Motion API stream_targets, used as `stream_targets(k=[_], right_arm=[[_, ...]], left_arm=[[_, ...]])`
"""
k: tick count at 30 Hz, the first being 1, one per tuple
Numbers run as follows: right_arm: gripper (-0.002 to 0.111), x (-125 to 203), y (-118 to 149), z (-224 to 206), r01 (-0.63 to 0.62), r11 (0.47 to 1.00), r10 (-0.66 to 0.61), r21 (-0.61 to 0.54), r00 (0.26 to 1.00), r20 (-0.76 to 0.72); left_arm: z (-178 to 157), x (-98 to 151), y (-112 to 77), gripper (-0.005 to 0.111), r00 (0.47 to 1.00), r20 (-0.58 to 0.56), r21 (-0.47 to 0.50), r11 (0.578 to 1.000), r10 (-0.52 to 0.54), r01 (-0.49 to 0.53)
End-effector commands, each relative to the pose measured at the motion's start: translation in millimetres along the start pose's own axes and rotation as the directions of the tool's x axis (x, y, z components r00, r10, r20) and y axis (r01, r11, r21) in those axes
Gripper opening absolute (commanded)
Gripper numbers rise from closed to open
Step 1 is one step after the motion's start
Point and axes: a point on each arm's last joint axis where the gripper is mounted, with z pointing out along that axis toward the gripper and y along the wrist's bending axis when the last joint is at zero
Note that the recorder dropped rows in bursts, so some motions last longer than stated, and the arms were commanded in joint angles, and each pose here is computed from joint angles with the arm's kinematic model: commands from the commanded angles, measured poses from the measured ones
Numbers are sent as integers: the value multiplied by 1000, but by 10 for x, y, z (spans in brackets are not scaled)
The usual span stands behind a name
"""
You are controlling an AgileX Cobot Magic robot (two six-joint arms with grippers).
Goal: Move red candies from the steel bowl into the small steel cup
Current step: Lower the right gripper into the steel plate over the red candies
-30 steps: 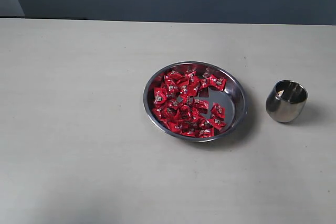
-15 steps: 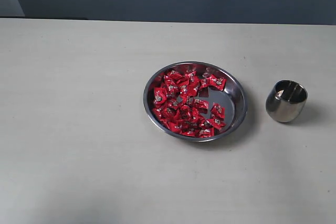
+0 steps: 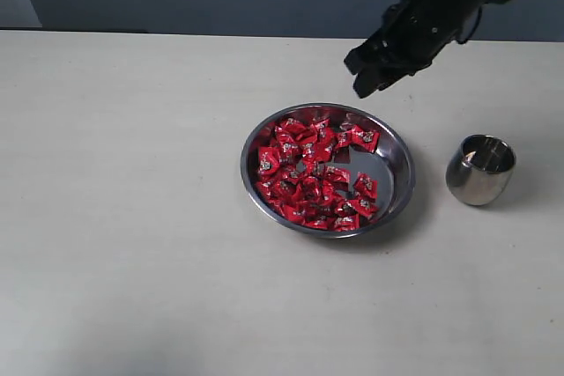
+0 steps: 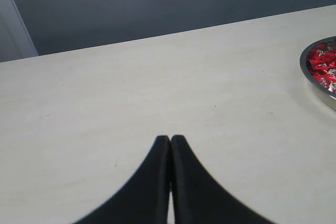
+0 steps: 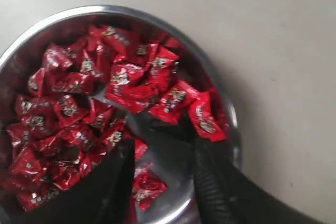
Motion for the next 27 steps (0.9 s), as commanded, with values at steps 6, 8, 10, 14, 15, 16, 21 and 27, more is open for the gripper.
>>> stream_targets(k=[6,8,10,14,15,16,21,27], right_arm=[[40,-88,101,480,109,992,-99,61,983,-154],[40,-59,66,567,119,991,-105,69,978,-180],[40,-35,23,635,129,987,-108,91,973,-202],[40,-15,-30,749,149,982,-122,112,969,-215],[40,-15,-39,756,152,981,-124,119,969,-215],[40,-10,-46,777,154,981,-125,121,968,-217],[40,-4,-61,833,154,980,-125,123,968,-216],[40,34,-84,946,151,982,-120,115,964,-236]], left_arm=[[-4,-10,-5,0,1000,11,10,1000,-2,2],[-4,-10,-5,0,1000,11,10,1000,-2,2],[-4,-10,-5,0,1000,11,10,1000,-2,2],[-4,-10,-5,0,1000,11,10,1000,-2,2],[-4,-10,-5,0,1000,11,10,1000,-2,2],[-4,-10,-5,0,1000,11,10,1000,-2,2],[-4,-10,-5,0,1000,11,10,1000,-2,2],[-4,-10,-5,0,1000,11,10,1000,-2,2]])
